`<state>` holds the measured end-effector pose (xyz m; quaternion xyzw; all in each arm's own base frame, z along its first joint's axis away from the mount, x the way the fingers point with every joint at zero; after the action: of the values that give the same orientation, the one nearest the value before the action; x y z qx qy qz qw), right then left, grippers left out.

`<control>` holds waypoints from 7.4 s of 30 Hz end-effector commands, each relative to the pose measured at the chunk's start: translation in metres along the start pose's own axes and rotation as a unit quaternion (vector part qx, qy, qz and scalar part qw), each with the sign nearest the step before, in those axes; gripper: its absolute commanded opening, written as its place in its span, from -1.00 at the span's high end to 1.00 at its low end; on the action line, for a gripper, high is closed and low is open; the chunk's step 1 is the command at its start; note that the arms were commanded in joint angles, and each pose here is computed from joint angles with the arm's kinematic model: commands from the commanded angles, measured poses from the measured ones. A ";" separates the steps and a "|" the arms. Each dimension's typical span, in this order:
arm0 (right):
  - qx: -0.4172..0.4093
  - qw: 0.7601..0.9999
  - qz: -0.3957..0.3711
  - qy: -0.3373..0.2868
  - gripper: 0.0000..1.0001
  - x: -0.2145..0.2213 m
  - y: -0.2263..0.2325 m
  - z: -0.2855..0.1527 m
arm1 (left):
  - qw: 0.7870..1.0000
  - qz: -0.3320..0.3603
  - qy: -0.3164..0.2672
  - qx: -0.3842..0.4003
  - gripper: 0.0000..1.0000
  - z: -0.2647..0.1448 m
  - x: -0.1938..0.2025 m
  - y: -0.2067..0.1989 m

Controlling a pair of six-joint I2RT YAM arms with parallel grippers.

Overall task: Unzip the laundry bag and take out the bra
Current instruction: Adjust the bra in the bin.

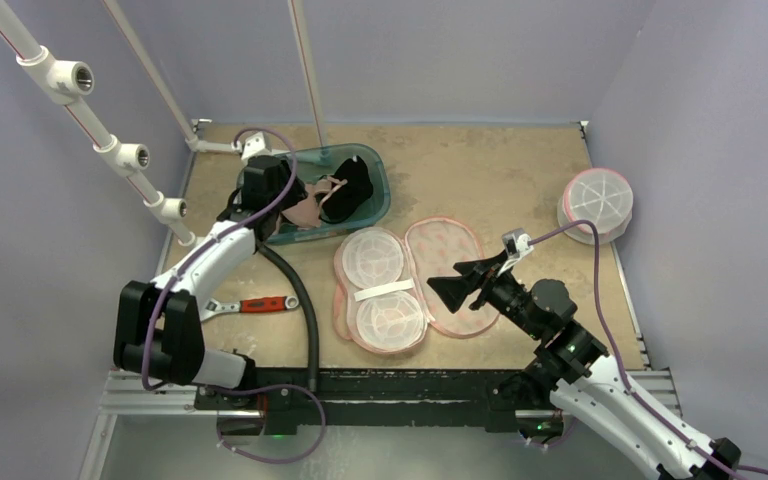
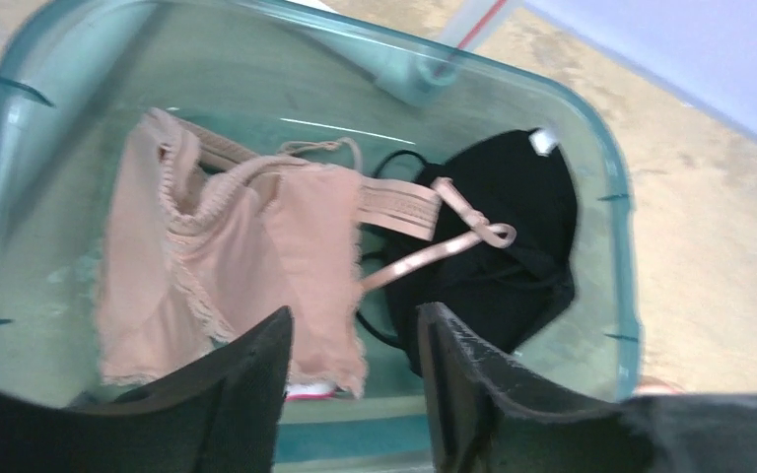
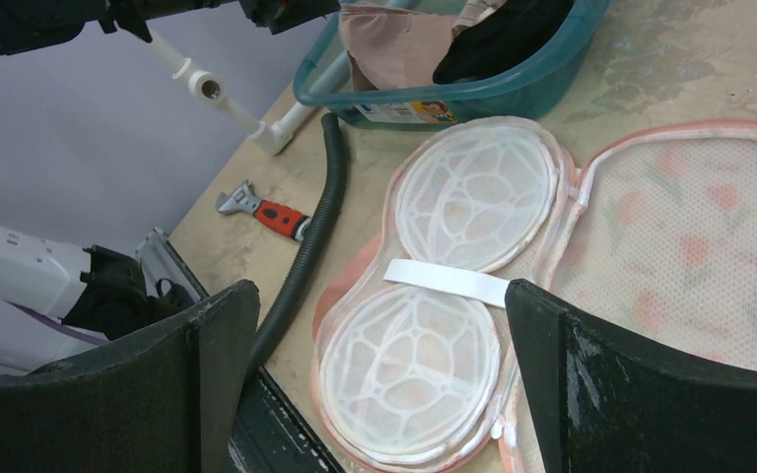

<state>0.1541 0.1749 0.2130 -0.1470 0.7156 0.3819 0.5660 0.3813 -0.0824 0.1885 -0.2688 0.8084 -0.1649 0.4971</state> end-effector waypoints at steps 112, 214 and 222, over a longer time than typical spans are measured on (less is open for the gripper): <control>0.002 1.000 -0.021 -0.011 -0.96 -0.004 -0.001 0.000 | 0.997 0.035 -0.025 -0.059 0.30 0.069 0.010 -0.010; 0.000 0.999 -0.036 -0.002 -0.96 0.003 -0.004 0.001 | 0.991 0.123 -0.053 0.010 -0.50 0.042 0.018 -0.101; -0.003 0.999 -0.035 -0.005 -0.96 0.004 -0.003 0.001 | 0.988 0.122 -0.092 -0.028 -0.34 -0.009 -0.015 -0.080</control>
<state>0.1545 0.1731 0.2029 -0.1655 0.7215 0.3634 0.5657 0.4191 -0.1557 0.2401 -0.1846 0.7945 -0.0868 0.5720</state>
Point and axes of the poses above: each gripper's point midway between its finger pads, its own z axis out along the fingers, its own y axis along the line the jaws close on, x = y × z, the point moved 4 cm from there along -z, back along the fingers, and after that the axes turned 10 degrees about -z, right-handed, at the moved point
